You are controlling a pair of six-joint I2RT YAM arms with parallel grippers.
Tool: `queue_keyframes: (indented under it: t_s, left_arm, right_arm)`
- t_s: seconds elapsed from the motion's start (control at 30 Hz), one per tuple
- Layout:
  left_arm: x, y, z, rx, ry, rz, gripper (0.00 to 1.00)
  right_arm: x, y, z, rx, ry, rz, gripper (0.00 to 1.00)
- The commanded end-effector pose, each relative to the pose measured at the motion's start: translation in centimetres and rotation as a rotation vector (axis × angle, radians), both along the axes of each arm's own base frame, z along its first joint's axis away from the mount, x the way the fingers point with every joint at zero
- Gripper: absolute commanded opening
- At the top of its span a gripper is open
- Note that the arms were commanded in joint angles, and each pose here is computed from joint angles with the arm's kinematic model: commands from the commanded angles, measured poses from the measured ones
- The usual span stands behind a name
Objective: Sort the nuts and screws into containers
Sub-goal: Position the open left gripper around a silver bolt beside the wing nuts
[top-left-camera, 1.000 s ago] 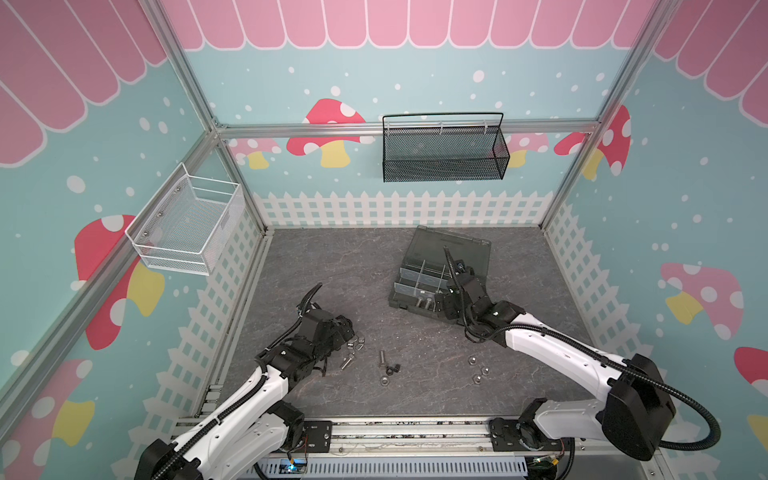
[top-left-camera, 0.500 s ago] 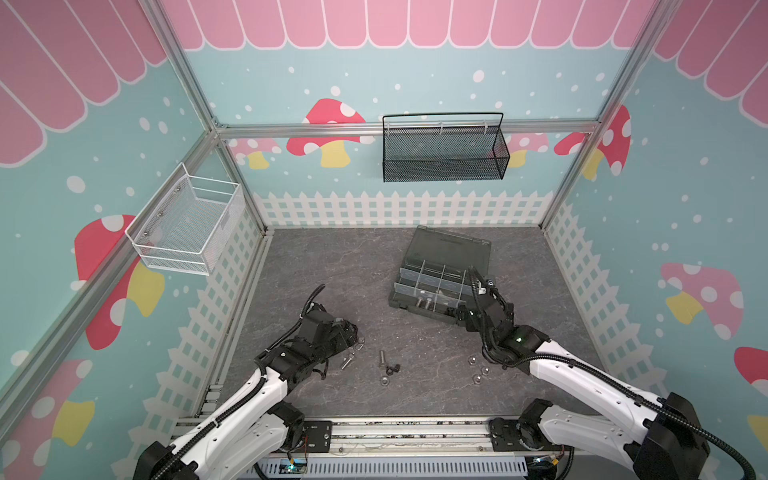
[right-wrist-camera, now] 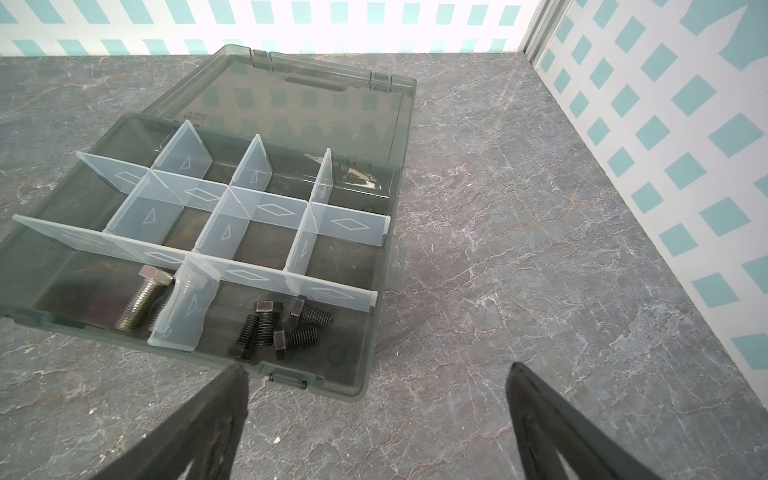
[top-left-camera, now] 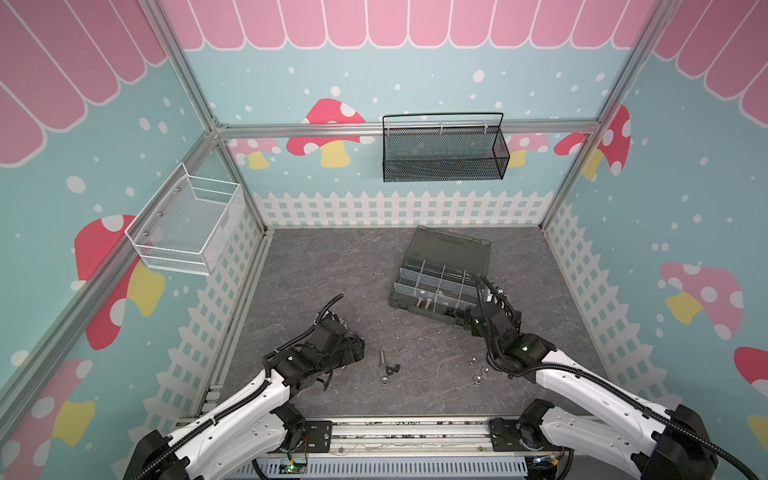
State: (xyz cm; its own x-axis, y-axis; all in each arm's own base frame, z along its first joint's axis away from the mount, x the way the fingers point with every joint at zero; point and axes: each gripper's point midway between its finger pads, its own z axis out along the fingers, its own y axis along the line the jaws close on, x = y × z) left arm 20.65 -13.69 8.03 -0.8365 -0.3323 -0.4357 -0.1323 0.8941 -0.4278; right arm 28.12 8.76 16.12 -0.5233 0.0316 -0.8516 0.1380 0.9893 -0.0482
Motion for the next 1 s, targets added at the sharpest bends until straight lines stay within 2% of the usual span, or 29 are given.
queue_keyframes:
  t_s: [0.0,0.47,0.77,0.97]
  left_arm:
    - [-0.8,0.6,-1.2,0.060,0.026,-0.004,0.82]
    - [-1.5,2.1,-3.5,0.162,0.065,0.034,0.68]
    - [-1.0,2.1,-4.3,0.227,0.093,0.020,0.53]
    - [-1.1,2.0,-4.8,0.246,0.111,-0.004,0.52]
  right_arm:
    - [-0.1,-0.3,0.5,0.042,-0.036,-0.025,0.98]
    - [-0.2,-0.2,1.0,0.072,-0.067,-0.011,0.98]
    - [-0.1,-0.2,1.4,0.074,-0.077,-0.013,0.98]
    - [-0.1,-0.2,1.6,0.077,-0.082,-0.014,0.98]
